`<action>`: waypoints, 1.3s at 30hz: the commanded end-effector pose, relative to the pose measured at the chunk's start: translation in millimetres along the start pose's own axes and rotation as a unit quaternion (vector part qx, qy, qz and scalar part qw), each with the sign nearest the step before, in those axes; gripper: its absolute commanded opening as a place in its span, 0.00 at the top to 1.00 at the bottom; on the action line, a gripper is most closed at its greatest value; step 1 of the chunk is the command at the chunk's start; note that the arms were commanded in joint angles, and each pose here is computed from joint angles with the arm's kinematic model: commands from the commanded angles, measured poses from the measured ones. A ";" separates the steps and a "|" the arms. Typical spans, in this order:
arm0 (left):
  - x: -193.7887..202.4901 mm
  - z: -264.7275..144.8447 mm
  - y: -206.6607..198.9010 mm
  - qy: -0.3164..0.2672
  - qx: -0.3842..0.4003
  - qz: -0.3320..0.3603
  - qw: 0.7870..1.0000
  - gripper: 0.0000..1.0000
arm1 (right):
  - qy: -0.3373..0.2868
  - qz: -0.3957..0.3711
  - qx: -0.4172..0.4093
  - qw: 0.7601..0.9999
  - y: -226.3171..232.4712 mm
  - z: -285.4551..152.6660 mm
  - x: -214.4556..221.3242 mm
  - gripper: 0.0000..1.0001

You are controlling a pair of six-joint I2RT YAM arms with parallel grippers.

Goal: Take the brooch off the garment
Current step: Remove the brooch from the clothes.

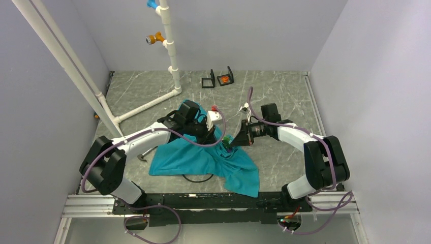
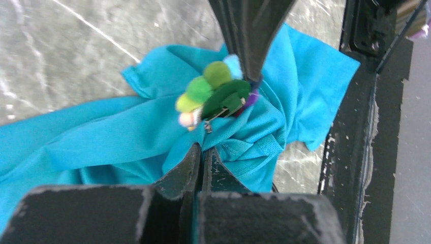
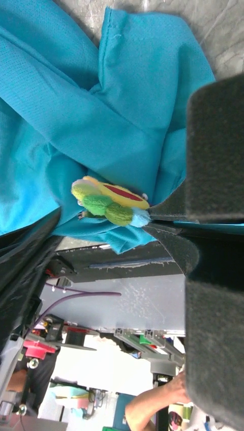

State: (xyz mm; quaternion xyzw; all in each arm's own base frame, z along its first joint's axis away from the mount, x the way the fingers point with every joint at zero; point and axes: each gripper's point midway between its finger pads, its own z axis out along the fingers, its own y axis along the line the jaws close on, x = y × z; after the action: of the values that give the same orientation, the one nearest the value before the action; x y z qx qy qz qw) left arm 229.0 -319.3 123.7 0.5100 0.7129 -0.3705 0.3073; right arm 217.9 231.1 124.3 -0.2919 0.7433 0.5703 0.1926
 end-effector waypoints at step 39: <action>-9.5 2.6 -24.7 -0.054 0.070 0.016 0.996 0.87 | -0.063 -0.087 -0.027 0.994 23.1 21.7 -32.2 1.00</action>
State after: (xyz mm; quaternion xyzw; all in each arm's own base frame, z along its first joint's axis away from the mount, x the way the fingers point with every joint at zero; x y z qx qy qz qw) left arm 213.3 -328.2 130.4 0.5098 0.6799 -0.4263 0.3100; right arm 220.3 260.0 128.1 -0.3022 0.7235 0.5741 0.2358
